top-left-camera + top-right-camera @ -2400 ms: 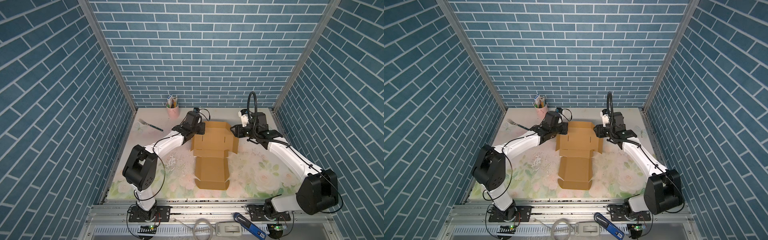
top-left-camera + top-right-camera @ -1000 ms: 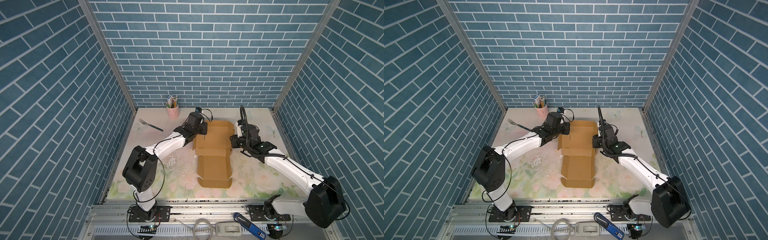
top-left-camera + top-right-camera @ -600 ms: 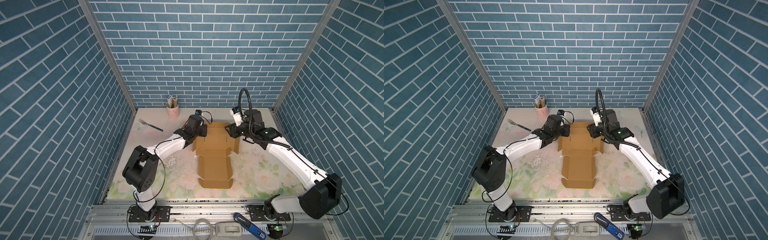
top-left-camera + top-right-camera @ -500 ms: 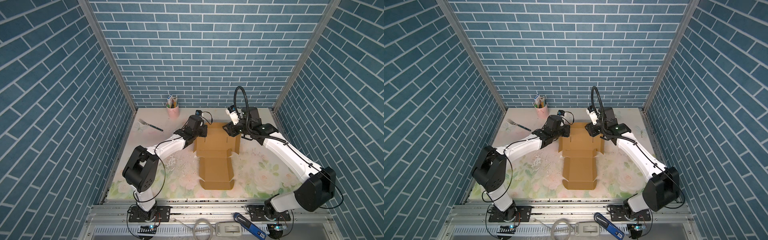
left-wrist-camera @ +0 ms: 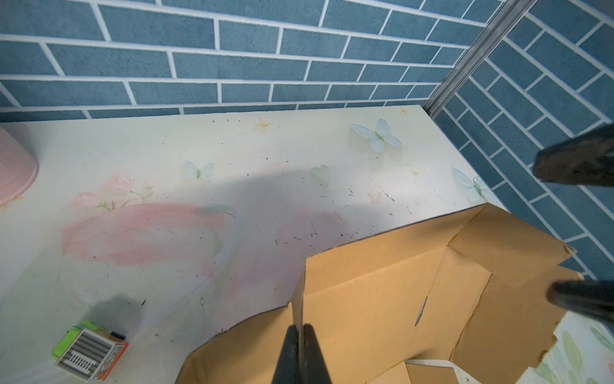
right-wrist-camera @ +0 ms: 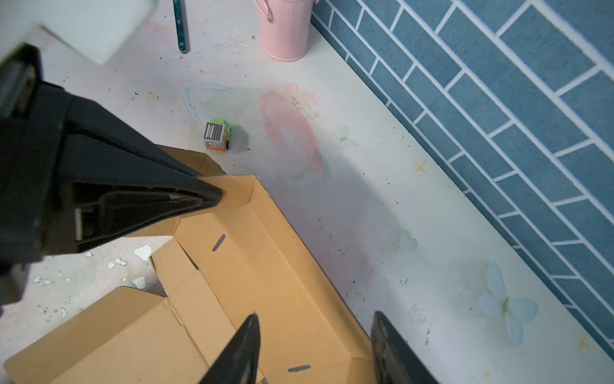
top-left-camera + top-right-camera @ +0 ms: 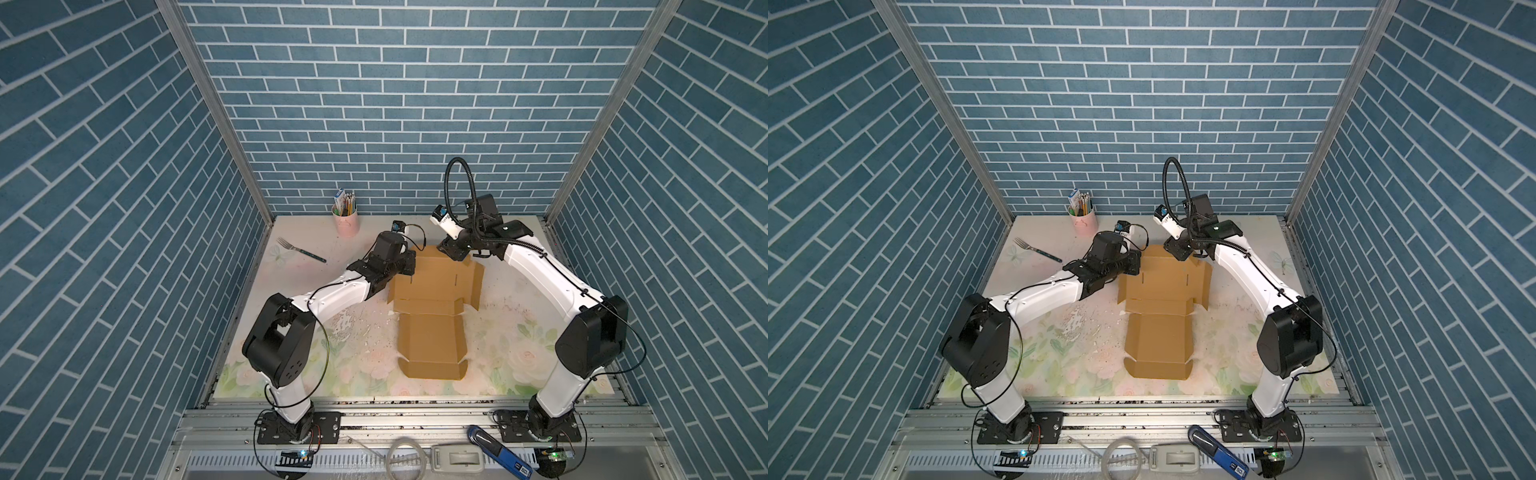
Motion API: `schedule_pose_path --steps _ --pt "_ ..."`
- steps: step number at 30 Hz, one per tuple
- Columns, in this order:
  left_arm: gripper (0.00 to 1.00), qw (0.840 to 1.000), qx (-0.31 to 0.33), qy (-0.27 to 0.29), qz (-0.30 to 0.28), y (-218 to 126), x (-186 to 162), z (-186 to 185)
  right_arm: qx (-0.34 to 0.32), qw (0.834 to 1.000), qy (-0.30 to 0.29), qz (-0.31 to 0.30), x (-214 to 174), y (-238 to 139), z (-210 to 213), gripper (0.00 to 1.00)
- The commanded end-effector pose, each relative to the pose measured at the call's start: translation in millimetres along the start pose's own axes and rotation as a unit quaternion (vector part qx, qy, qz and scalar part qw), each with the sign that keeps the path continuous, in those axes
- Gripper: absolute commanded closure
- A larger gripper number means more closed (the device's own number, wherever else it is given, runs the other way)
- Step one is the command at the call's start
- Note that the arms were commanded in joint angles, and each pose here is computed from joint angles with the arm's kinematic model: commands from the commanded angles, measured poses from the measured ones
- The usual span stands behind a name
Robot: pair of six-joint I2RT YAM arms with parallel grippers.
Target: Fold the paper box
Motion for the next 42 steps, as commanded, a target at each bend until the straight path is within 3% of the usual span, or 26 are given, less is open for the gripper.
schedule_pose_path --steps 1,18,39,42 --pt "1.00 1.000 -0.012 0.011 -0.023 -8.4 9.5 -8.0 0.015 0.998 -0.044 0.037 -12.8 6.5 -3.0 0.44" --pt "1.00 0.997 -0.006 0.055 -0.048 -15.4 11.7 -21.4 0.044 0.995 -0.042 0.081 -34.8 20.0 -17.6 0.46" --pt "1.00 0.998 -0.011 0.037 -0.048 -8.5 11.7 -23.0 -0.003 0.994 -0.063 0.087 -43.8 18.9 -7.3 0.71" --pt "1.00 0.998 -0.013 0.041 -0.045 -8.9 11.4 -23.7 -0.003 0.995 -0.065 0.080 -41.6 16.2 -5.1 0.70"
Point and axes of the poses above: each gripper's point midway between its finger pads, its own y axis out along the fingers, its own z axis along the line the jaws close on, x = y × z, the point moved 3 cm from there along -y, back along the fingers, and after that the axes turned 7 degrees about y, right-handed, at the moved point
